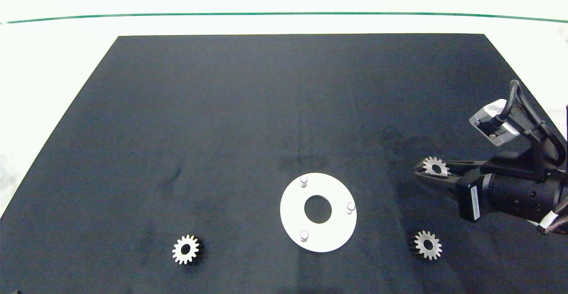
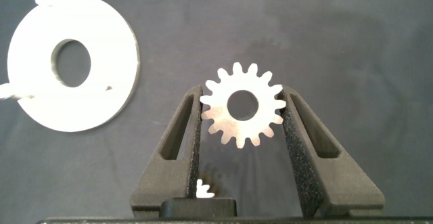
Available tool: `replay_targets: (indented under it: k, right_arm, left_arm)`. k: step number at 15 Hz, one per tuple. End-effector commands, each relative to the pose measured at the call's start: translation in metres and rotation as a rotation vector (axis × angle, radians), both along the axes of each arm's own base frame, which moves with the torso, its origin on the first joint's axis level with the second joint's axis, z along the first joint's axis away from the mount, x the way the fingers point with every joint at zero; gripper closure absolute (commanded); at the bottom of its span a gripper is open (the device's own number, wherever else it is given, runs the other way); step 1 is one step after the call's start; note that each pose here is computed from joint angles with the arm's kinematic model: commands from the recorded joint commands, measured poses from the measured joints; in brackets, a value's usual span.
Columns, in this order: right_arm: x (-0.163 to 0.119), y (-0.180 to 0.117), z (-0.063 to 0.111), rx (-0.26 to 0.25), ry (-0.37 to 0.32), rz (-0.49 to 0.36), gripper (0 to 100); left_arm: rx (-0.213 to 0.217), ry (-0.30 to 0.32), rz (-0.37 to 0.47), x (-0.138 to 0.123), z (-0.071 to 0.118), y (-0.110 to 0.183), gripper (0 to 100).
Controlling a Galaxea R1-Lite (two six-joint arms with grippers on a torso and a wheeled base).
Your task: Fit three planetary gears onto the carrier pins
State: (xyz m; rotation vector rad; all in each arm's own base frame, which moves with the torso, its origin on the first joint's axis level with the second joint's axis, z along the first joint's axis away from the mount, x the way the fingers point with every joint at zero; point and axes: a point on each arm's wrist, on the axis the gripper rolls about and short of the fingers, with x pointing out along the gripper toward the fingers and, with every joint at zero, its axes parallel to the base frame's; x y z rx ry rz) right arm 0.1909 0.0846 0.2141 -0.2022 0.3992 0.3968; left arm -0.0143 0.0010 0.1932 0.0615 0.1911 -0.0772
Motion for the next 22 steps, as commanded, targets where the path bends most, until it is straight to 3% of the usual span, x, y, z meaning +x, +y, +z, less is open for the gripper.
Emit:
replay_targets:
  k: [1, 5, 10, 22]
  right_arm:
    - [0.003, 0.009, 0.006, -0.011, 0.007, 0.035, 81]
    - [0.022, 0.036, 0.012, -0.024, 0.0, 0.076, 81]
    - [0.025, 0.071, 0.022, -0.053, 0.017, 0.156, 81]
    - [0.014, 0.099, 0.006, -0.143, 0.046, 0.227, 81]
  left_arm:
    - [0.001, 0.005, -0.005, 0.0, -0.001, 0.0, 0]
    - [0.001, 0.0, -0.008, -0.001, -0.001, 0.0, 0]
    - [0.0, -0.005, -0.008, -0.002, -0.003, 0.0, 0]
    - [-0.001, -0.02, -0.006, -0.004, -0.001, 0.0, 0]
